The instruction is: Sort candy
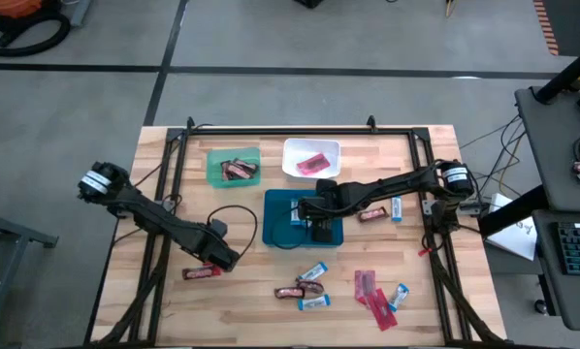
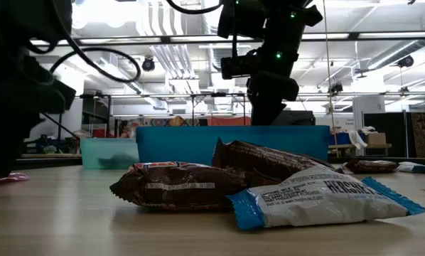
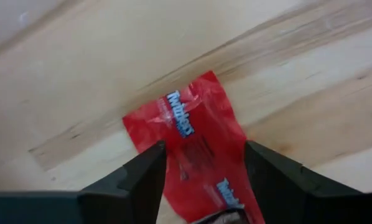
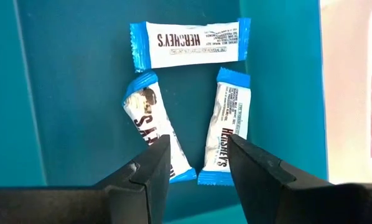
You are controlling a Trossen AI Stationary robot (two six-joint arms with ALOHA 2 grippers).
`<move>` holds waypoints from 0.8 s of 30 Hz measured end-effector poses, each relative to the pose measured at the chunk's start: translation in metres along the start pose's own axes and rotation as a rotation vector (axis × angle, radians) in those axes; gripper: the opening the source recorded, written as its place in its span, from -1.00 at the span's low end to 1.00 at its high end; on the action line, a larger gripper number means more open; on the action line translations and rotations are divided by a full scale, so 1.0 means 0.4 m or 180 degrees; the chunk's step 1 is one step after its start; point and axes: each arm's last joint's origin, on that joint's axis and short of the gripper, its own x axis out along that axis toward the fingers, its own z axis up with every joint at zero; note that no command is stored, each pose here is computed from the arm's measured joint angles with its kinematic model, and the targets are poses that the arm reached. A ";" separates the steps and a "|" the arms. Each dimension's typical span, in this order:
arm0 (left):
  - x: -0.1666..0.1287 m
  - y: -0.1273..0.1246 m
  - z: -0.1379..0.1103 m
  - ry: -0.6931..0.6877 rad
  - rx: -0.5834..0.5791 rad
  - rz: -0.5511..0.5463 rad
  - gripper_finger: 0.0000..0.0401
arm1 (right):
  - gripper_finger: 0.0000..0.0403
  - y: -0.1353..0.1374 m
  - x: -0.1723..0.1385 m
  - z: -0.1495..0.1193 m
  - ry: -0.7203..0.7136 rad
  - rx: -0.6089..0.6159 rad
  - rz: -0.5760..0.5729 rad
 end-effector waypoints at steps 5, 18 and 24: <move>0.019 -0.015 -0.001 -0.0015 0.0001 0.0006 -0.04 | -0.25 -0.004 0.001 0.000 0.0001 0.0016 -0.0005; 0.015 -0.018 0.000 -0.0048 0.0126 -0.0093 -0.63 | -0.25 -0.004 0.001 0.001 -0.0010 0.0038 -0.0004; 0.004 -0.021 0.001 -0.0054 0.0246 -0.0231 -0.82 | -0.25 -0.004 0.001 0.001 -0.0009 0.0035 -0.0004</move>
